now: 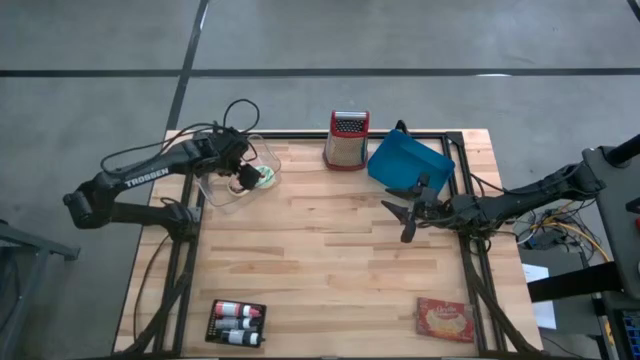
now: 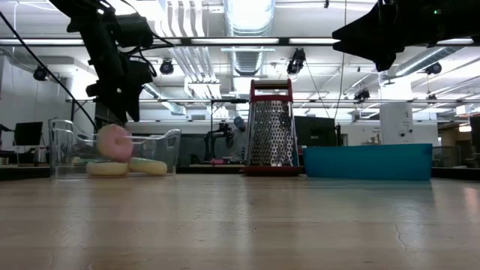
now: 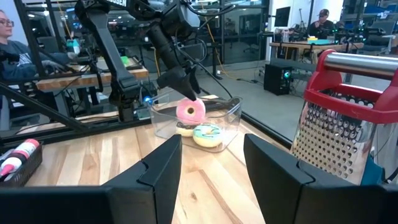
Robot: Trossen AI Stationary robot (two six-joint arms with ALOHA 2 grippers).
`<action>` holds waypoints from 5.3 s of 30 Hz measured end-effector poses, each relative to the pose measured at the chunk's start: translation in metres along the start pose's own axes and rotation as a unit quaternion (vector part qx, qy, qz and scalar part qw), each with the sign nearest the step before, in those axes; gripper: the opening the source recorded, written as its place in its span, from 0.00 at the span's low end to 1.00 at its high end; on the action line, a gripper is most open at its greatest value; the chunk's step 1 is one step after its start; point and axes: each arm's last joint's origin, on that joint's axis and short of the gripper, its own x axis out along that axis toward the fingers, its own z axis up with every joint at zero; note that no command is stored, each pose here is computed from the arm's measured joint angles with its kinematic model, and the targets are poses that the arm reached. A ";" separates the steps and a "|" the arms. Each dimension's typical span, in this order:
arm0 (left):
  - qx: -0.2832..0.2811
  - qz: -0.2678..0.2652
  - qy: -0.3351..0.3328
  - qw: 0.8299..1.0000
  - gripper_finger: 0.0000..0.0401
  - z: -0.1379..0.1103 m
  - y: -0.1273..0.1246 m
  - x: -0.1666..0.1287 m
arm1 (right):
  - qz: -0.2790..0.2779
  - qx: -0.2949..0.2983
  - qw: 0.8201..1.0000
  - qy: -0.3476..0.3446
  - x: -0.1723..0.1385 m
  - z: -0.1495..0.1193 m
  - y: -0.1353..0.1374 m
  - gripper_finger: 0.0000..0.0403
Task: Pick & Place Food Item
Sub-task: Put the red popcorn bag into the blue bin
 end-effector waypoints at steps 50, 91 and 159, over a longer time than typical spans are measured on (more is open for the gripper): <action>0.019 -0.022 -0.083 0.996 0.81 0.012 -0.002 -0.008 | 0.000 0.000 1.000 0.000 0.000 0.000 0.000 0.42; 0.245 -0.288 -0.528 0.760 0.81 -0.033 -0.062 -0.074 | 0.001 0.053 0.999 -0.009 0.003 0.009 0.001 0.41; 0.257 -0.280 -0.492 0.783 0.81 -0.051 -0.057 -0.055 | -0.248 0.245 0.555 0.755 0.011 -0.009 0.181 0.29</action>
